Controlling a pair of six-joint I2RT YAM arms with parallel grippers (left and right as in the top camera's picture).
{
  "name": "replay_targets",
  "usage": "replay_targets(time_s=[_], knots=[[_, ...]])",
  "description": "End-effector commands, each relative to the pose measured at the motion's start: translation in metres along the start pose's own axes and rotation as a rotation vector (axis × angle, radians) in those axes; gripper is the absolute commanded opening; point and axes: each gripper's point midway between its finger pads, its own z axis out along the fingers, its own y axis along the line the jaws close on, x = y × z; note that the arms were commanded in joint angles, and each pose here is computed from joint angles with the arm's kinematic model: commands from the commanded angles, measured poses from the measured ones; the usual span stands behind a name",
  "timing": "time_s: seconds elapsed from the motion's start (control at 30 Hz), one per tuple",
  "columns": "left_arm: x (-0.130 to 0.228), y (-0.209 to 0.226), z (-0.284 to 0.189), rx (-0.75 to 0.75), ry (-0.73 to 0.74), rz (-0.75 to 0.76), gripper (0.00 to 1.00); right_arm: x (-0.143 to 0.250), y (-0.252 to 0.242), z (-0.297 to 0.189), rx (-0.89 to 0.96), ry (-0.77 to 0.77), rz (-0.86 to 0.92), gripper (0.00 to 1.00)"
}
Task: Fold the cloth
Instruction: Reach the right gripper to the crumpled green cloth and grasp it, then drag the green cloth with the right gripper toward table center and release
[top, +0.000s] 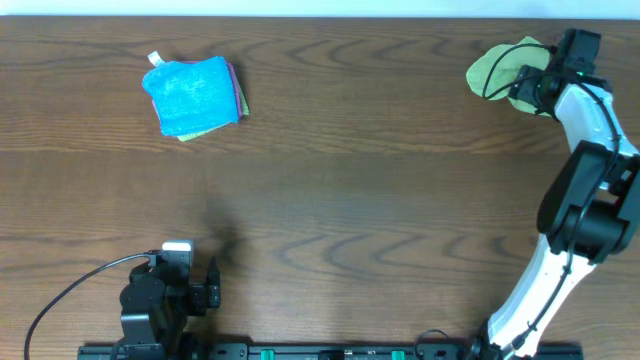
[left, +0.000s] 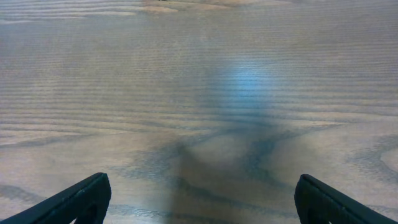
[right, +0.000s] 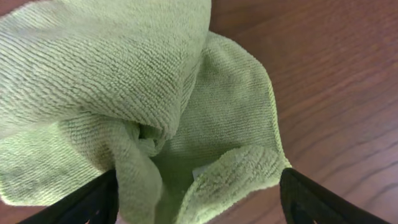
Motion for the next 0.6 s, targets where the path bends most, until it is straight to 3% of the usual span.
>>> replay_targets(time_s=[0.0,0.03,0.13,0.2,0.3,0.57], knots=[[0.023,-0.001,0.009,0.0,0.072,0.004,0.95,0.002,-0.003,0.008,-0.001,0.011,-0.002,0.81],[0.023,-0.001,0.009,0.0,0.072,0.004,0.95,0.002,-0.003,0.008,-0.001,0.012,-0.002,0.8],[0.023,-0.001,0.009,0.0,0.073,0.004,0.95,0.0,-0.003,0.007,-0.002,0.004,-0.001,0.64],[0.023,-0.001,0.009,0.0,0.072,0.004,0.96,0.0,-0.003,0.006,-0.002,0.005,-0.001,0.44],[0.023,-0.001,0.009,0.0,0.073,0.004,0.95,-0.001,-0.003,0.001,-0.001,0.009,-0.003,0.01],[0.022,-0.001,0.009,0.0,0.072,0.004,0.95,-0.021,0.007,-0.108,-0.02,-0.016,-0.17,0.01]])
